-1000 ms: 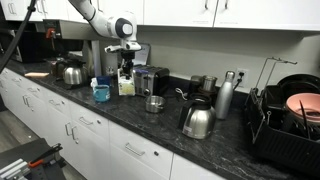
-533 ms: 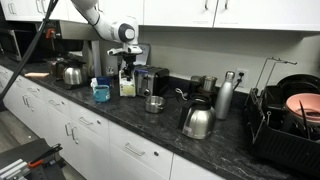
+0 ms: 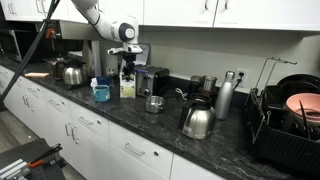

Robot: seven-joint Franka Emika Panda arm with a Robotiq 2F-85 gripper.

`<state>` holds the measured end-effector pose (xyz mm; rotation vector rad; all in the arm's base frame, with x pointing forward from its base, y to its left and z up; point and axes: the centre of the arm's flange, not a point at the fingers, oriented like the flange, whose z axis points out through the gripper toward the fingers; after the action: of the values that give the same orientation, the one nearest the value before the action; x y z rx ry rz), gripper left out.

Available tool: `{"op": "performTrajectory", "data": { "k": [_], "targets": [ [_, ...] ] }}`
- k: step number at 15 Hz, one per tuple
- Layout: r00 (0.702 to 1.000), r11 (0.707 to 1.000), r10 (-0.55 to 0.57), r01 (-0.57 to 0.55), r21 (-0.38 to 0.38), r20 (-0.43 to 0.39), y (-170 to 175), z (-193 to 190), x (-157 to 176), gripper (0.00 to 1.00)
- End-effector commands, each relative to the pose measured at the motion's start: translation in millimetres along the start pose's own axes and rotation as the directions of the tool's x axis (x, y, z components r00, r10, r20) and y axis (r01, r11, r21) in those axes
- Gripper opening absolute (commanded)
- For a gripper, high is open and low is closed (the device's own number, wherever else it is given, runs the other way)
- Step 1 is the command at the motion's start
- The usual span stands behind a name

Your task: Move the white box to the front of the toaster

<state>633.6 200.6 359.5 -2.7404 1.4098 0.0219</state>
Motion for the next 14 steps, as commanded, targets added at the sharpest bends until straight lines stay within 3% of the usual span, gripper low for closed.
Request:
{"op": "performTrajectory", "data": {
  "k": [1, 5, 14],
  "targets": [
    [0.999, 0.999, -0.031, 0.031, 0.014, 0.022, -10, -7, -1, 0.74],
    [0.999, 0.999, -0.047, 0.047, 0.017, 0.022, -11, -10, -1, 0.99],
    [0.997, 0.994, -0.079, 0.079, 0.076, -0.004, -7, -44, 4, 1.00]
  ]
}}
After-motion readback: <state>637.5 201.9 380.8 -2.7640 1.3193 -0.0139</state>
